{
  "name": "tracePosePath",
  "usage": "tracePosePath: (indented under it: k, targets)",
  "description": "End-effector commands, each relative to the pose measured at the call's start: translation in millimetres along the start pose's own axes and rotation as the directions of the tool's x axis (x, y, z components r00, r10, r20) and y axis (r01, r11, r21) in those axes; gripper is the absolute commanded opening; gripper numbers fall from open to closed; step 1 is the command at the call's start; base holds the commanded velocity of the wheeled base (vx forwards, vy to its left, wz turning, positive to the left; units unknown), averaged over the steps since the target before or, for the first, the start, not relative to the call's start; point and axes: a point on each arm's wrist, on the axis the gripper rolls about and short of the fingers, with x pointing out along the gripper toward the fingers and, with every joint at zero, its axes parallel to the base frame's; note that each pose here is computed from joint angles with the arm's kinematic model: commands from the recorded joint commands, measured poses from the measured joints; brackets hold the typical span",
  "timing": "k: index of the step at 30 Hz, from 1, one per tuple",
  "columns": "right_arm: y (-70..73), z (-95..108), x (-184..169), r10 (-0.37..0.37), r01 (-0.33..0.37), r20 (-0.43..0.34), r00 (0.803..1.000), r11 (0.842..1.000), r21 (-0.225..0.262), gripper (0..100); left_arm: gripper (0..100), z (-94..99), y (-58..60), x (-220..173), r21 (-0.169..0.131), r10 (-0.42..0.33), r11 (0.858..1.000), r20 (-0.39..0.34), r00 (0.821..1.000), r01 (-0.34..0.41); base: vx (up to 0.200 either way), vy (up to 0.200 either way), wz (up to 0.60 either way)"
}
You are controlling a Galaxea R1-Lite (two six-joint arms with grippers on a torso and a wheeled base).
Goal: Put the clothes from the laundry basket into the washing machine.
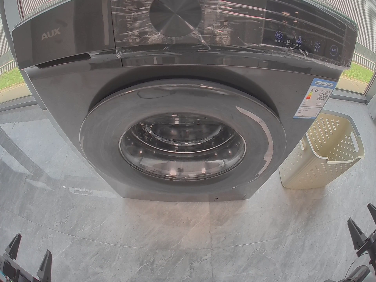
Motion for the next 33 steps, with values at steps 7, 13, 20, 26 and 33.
tracePosePath:
  k: [7, 13, 20, 26, 33]
  targets:
    - [0.1, -21.0, -28.0, -0.118, 0.121, 0.120, 0.986, 0.992, -0.018, 100, 100, -5.3, -0.1, 0.1, 0.000, -0.001, 1.000, -0.001, 1.000, 0.001, 0.000, 0.000, 0.00]
    - [0.8, -34.2, -33.7, -0.156, 0.159, 0.085, 0.984, 0.987, -0.022, 100, 100, -5.3, -0.1, 0.1, 0.000, -0.001, 1.000, -0.001, 1.000, 0.001, 0.000, 0.000, 0.00]
    - [0.6, -37.6, -33.4, -0.158, 0.158, 0.051, 0.986, 0.987, -0.010, 100, 100, -5.3, -0.1, 0.1, -0.001, 0.001, 1.000, -0.002, 1.000, -0.001, 0.000, 0.000, 0.00]
    - [1.3, -42.1, -33.2, -0.123, 0.123, 0.007, 0.992, 0.992, -0.015, 100, 100, -5.3, -0.1, 0.1, -0.003, -0.001, 1.000, -0.001, 1.000, 0.001, 0.000, 0.000, 0.00]
    - [1.2, -42.1, -33.2, -0.124, 0.124, 0.007, 0.992, 0.992, -0.010, 100, 100, -5.2, 0.0, 0.2, -0.011, 0.001, 1.000, -0.003, 1.000, -0.001, 0.000, 0.000, 0.00]
